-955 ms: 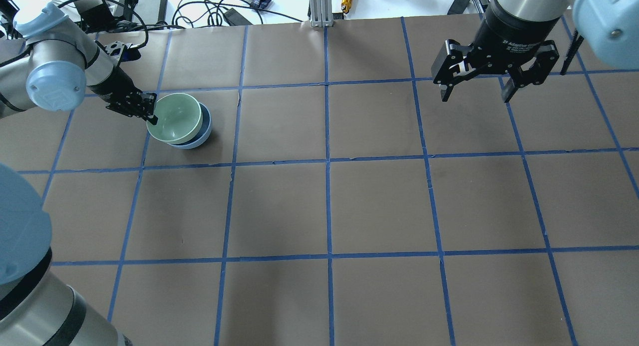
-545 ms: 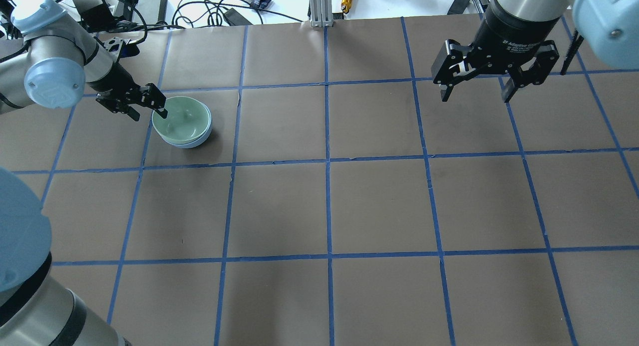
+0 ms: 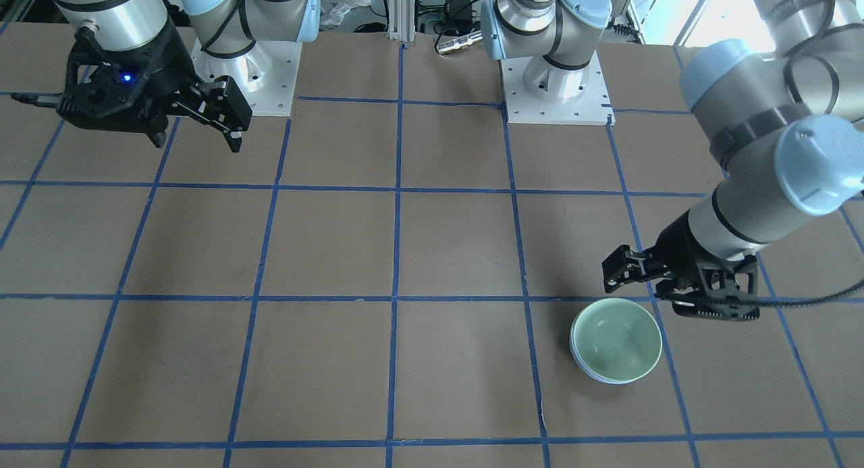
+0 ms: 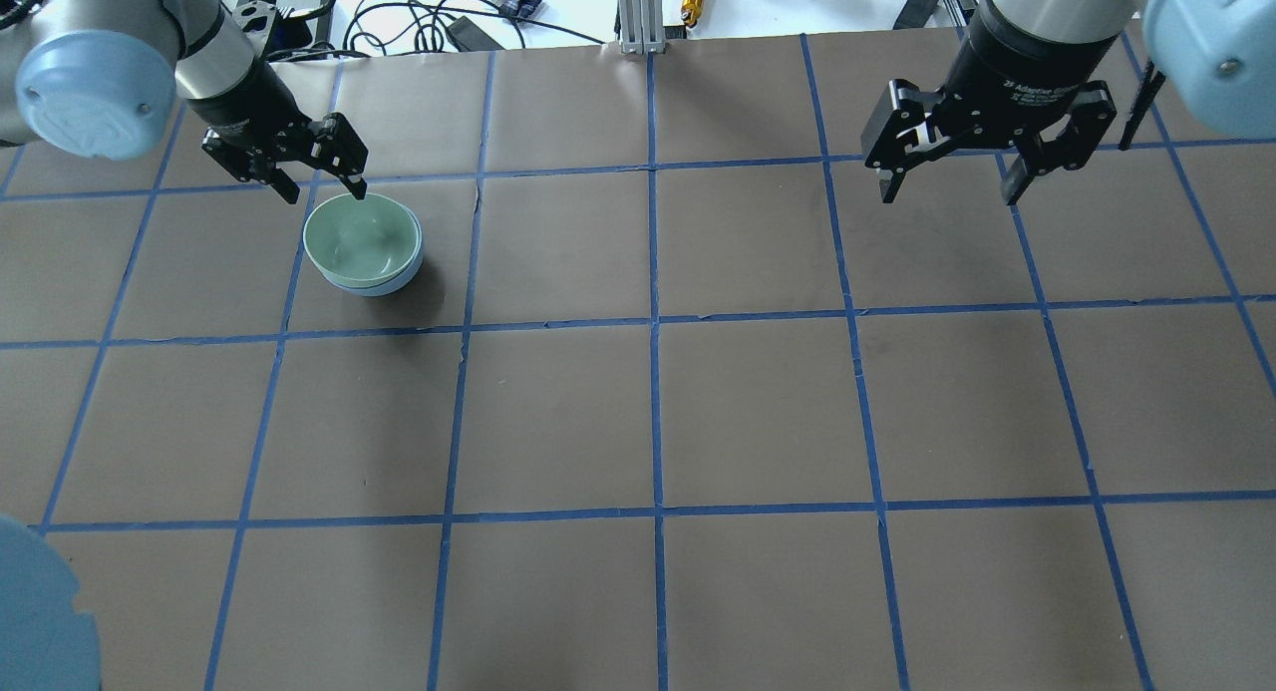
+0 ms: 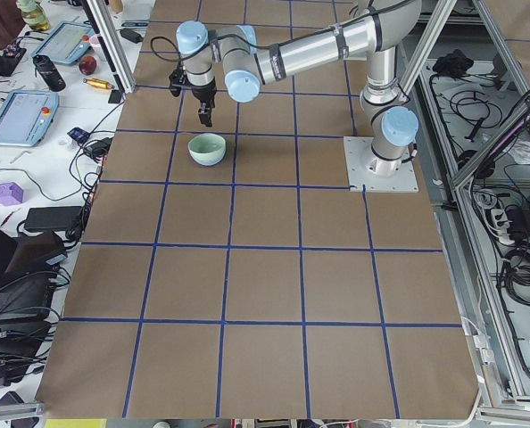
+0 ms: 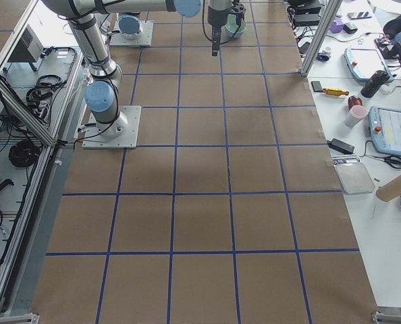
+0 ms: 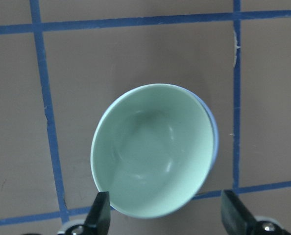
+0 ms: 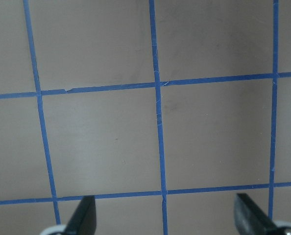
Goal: Stack green bowl on blue bowl
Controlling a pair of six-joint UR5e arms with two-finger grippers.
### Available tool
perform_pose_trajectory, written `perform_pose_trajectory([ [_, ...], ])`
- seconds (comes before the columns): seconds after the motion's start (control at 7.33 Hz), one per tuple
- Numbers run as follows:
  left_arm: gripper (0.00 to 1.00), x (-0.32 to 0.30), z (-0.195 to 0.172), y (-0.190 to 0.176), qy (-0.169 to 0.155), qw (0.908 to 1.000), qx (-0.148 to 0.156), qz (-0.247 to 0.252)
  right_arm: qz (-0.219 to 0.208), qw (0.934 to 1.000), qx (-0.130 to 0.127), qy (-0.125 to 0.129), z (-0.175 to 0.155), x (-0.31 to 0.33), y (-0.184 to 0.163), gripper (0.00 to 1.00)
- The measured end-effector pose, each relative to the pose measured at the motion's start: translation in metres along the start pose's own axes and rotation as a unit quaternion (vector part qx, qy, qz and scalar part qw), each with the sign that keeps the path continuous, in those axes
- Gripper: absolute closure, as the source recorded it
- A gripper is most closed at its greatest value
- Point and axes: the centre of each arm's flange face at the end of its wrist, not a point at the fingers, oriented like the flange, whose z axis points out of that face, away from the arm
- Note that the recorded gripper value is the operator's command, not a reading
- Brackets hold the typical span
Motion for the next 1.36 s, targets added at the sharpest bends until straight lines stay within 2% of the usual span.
perform_pose_trajectory([
  [0.14, 0.13, 0.028, -0.023, 0.018, -0.009, 1.0000, 0.002, 0.000, 0.000, 1.0000, 0.000, 0.000, 0.000, 0.000, 0.000, 0.00],
  [0.41, 0.11, 0.084, -0.064, 0.057, -0.048, 0.9987, 0.016, 0.005, 0.000, 1.0000, 0.001, 0.000, 0.000, 0.000, 0.000, 0.00],
  [0.55, 0.08, 0.102, -0.081, 0.074, -0.055, 0.9981, 0.025, -0.009, 0.000, 1.0000, 0.000, 0.000, 0.000, 0.000, 0.000, 0.00],
  [0.95, 0.08, 0.116, -0.105, 0.101, -0.053, 0.9974, 0.037, -0.032, 0.000, 1.0000, 0.000, 0.000, 0.000, 0.000, 0.000, 0.00],
  [1.36, 0.07, 0.116, -0.109, 0.105, -0.053, 0.9972, 0.038, -0.037, 0.000, 1.0000, 0.000, 0.000, 0.000, 0.000, 0.000, 0.00],
])
